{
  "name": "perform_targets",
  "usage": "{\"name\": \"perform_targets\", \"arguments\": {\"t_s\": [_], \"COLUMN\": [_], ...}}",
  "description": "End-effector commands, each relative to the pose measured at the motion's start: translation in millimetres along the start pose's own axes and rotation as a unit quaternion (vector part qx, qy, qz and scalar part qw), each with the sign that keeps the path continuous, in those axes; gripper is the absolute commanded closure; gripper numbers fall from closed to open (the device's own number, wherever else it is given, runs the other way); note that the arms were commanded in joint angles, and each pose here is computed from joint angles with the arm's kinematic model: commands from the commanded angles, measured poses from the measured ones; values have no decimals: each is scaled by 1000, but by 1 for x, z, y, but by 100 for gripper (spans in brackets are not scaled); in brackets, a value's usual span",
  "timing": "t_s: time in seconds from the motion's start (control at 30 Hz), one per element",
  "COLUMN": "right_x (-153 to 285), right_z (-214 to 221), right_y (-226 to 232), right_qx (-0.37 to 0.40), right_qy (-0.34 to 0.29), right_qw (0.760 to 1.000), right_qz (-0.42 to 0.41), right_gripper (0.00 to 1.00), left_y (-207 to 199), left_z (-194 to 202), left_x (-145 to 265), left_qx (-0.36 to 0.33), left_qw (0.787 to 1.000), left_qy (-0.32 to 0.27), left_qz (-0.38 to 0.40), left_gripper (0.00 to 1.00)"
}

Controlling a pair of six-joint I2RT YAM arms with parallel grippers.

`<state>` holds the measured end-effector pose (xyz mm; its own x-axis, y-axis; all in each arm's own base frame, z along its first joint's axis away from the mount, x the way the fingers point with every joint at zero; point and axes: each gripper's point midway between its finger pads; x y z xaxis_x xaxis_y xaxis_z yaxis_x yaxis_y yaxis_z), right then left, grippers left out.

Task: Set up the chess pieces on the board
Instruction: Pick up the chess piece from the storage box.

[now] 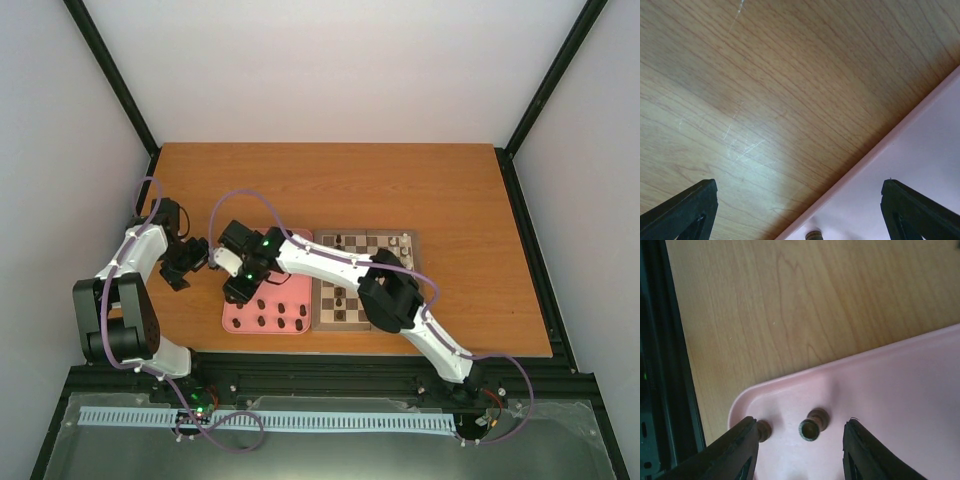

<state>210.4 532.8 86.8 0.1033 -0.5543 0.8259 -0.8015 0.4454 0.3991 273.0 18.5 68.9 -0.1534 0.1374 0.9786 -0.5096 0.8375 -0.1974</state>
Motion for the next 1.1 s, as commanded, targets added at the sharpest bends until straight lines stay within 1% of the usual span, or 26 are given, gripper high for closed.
{"name": "perform_targets", "arguments": {"t_s": [0.0,0.27,0.4,0.6,0.77,0.87,0.97,1.03,1.07], "right_x": [-8,-21,-29,-33,-34,-35,-37,-38,-37], "right_z": [2,14,21,21,20,20,22,21,20], "right_y": [14,10,-1,-9,-10,-10,-10,-11,-11], "right_qx": [19,9,5,4,5,3,3,3,2], "right_qy": [10,30,41,40,38,39,41,40,39], "right_qw": [1000,999,999,999,999,999,999,999,999], "right_qz": [-23,-19,4,22,24,22,19,19,18], "right_gripper": [54,56,56,58,62,66,67,73,74], "left_y": [-5,-6,-6,-6,-6,-7,-8,-7,-8], "left_z": [-9,-9,-9,-8,-8,-8,-9,-8,-8], "left_x": [4,3,2,2,0,0,-1,-1,-1], "left_qx": [-2,-1,-1,0,-1,0,-1,-1,-1], "left_qw": [1000,1000,1000,1000,1000,1000,1000,1000,1000], "left_qy": [-10,-9,-8,-7,-5,-4,-4,-3,-3], "left_qz": [9,12,13,15,15,16,17,17,18], "left_gripper": [0,0,0,0,0,0,0,0,0]}}
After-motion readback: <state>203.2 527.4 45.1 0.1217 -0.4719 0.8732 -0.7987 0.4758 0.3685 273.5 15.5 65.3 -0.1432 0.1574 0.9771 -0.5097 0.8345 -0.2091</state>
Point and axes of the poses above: each gripper's point midway between its finger pads, its own x axis back along the fingers, its own y axis along the line the jaws close on, z = x × y, and after that the axes turned 13 degrees about -x, right-handed
